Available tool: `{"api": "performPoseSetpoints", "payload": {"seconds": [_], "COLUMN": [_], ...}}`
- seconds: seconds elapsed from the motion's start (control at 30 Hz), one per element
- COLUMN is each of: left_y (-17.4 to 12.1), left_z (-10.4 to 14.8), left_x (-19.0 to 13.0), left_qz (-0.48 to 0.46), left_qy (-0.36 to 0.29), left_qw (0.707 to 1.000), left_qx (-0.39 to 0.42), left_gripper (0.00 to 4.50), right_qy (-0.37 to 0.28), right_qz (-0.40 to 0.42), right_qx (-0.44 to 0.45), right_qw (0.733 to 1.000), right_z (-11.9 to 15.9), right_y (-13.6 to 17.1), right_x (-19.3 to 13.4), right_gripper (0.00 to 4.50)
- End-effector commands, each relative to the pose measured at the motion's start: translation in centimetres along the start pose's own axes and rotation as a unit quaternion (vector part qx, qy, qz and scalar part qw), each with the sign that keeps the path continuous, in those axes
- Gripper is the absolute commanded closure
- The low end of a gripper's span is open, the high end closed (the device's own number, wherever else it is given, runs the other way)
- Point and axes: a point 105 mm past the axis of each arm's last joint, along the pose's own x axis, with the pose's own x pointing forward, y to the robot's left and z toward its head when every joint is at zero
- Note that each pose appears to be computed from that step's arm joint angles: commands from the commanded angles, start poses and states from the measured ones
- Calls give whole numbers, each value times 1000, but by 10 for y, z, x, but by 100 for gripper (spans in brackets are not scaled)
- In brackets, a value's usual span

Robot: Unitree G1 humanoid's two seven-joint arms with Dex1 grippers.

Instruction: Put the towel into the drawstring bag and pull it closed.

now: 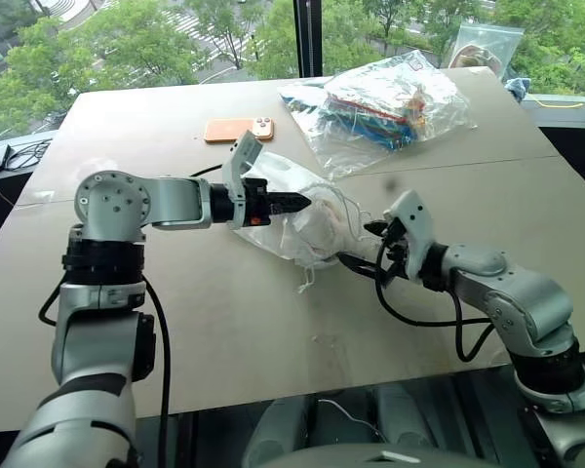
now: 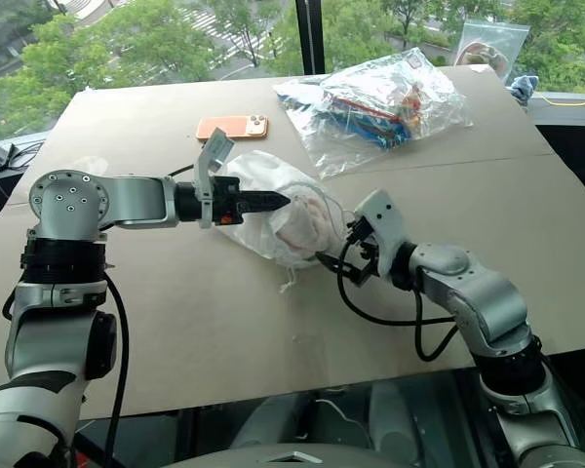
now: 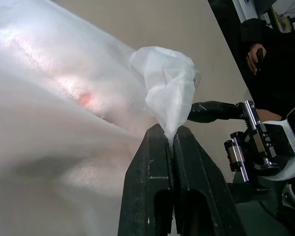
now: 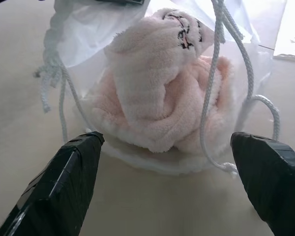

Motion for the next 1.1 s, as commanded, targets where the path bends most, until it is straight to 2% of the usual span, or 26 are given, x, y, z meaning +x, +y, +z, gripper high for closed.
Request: {"api": "performPoseSetpoints", "payload": {"seconds": [0.03, 0.33, 0.43, 0.53, 0.57, 0.7, 0.8, 0.93, 1.03, 1.1], "left_y": [-14, -15, -14, -14, -14, -13, -9, -8, -4, -2], "left_z": [11, 9, 8, 7, 7, 7, 5, 8, 14, 24], "left_x": [-5, -8, -8, -8, -8, -10, -11, -12, -8, 1], "left_qz": [-17, -16, -15, -14, -14, -11, -6, -21, -17, -11], "left_qy": [-16, -16, -14, -13, -13, -20, -24, -42, -39, -32], "left_qw": [999, 999, 999, 999, 999, 999, 999, 998, 996, 988], "left_qx": [27, 34, 37, 38, 39, 42, 44, 42, 82, 149], "left_gripper": [450, 450, 450, 450, 450, 450, 450, 450, 450, 450], "right_qy": [-17, -34, -52, -51, -46, -67, -111, -181, -253, -282], "right_qz": [-7, 26, 74, 99, 100, 119, 163, 228, 264, 270], "right_qx": [-6, 23, 29, 38, 36, 43, 88, 143, 179, 193], "right_qw": [1000, 999, 995, 993, 993, 990, 976, 946, 913, 900], "right_z": [11, 12, 17, 16, 14, 18, 31, 55, 82, 95], "right_y": [-5, -9, -2, -1, -3, -7, 2, 19, 28, 31], "right_x": [8, 24, 27, 30, 32, 23, 3, -27, -49, -55], "right_gripper": [4, 4, 85, 211, 280, 444, 444, 444, 444, 444]}}
